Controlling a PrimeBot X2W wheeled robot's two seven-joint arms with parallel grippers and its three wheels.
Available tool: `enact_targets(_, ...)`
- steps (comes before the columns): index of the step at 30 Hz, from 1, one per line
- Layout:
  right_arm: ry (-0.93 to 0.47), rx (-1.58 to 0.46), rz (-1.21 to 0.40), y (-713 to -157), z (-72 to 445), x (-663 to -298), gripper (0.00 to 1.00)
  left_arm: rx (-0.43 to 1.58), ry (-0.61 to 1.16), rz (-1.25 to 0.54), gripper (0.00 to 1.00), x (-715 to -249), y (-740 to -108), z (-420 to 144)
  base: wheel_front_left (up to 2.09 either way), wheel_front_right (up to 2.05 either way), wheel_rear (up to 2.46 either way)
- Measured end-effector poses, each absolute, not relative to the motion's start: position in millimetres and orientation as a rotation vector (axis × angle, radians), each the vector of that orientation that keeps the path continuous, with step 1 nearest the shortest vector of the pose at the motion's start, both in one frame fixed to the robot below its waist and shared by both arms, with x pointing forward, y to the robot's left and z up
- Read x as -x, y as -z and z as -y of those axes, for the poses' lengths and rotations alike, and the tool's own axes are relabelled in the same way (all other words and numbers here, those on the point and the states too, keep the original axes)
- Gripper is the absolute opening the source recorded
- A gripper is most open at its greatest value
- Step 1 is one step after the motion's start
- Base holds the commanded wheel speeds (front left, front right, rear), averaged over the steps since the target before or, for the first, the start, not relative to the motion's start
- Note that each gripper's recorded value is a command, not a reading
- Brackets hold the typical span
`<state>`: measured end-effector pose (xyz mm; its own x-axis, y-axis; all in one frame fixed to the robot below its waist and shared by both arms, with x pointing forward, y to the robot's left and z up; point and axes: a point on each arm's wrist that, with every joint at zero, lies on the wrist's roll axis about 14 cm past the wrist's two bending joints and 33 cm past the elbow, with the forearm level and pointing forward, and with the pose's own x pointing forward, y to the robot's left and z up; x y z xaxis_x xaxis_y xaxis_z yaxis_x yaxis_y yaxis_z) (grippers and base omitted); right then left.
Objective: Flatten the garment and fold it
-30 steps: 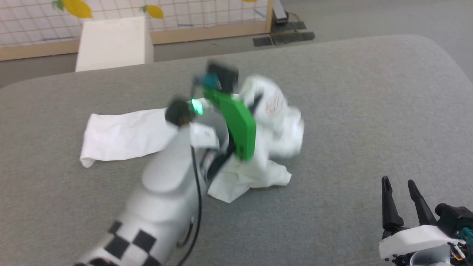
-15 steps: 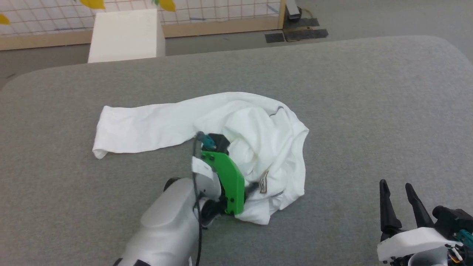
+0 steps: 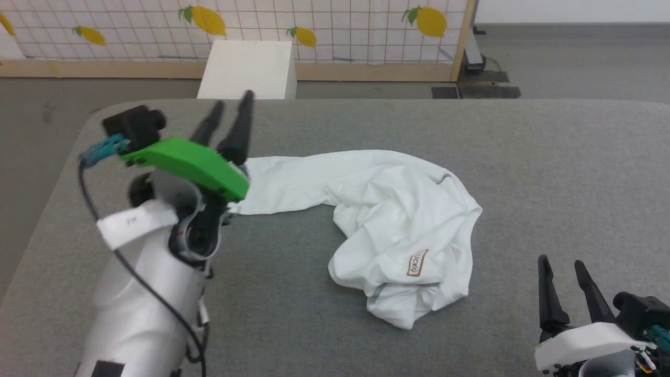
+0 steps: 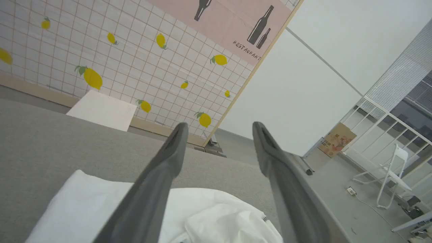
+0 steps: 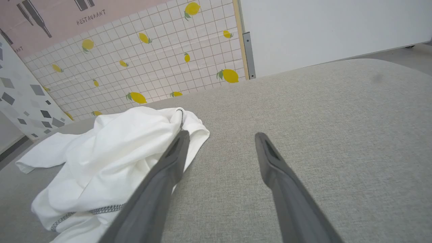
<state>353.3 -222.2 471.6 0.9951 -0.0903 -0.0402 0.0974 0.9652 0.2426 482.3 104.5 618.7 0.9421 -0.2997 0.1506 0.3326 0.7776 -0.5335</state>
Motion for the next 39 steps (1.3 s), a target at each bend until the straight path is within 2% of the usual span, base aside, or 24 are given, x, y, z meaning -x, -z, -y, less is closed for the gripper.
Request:
enact_targets(4, 0.069, -0.247, -0.01, -479.1, 214.8, -357.2, 1.0, 0.449, 0.23, 0.264, 1.0, -463.6, -638.3, -150.7, 0.0, 0.0, 0.0)
enact_targets(7, 0.056, -0.247, 0.002, -483.9, 211.4, -358.0, 1.0, 0.351, 0.17, 0.318, 1.0, -447.3, -635.8, -172.6, 0.0, 0.0, 0.0)
enact_targets(13, 0.053, -0.246, 0.001, -485.1, 211.1, -355.7, 1.0, 0.234, 0.096, 0.213, 1.0, -416.8, -579.9, -188.3, 0.0, 0.0, 0.0)
enact_targets(18, 0.062, -0.245, -0.015, -483.4, 214.6, -357.1, 1.0, 0.275, 0.04, 0.102, 1.0, -396.8, -533.3, -189.8, 0.0, 0.0, 0.0)
enact_targets(24, 0.045, -0.235, -0.086, -479.6, 211.3, -369.8, 1.0, 0.322, 0.006, 0.067, 1.0, -390.0, -515.6, -188.4, 0.0, 0.0, 0.0)
enact_targets(28, 0.01, -0.224, -0.141, -490.4, 203.6, -396.7, 1.0, 0.314, -0.006, 0.072, 1.0, -392.6, -513.9, -189.8, 0.0, 0.0, 0.0)
enact_targets(34, -0.069, -0.132, -0.205, -527.1, 185.0, -458.8, 1.0, 0.342, 0.012, 0.057, 1.0, -400.5, -505.2, -179.6, 0.0, 0.0, 0.0)
enact_targets(39, -0.128, -0.054, -0.436, -509.3, 172.9, -499.4, 1.0, 0.345, 0.026, 0.05, 1.0, -412.3, -498.3, -175.6, 0.0, 0.0, 0.0)
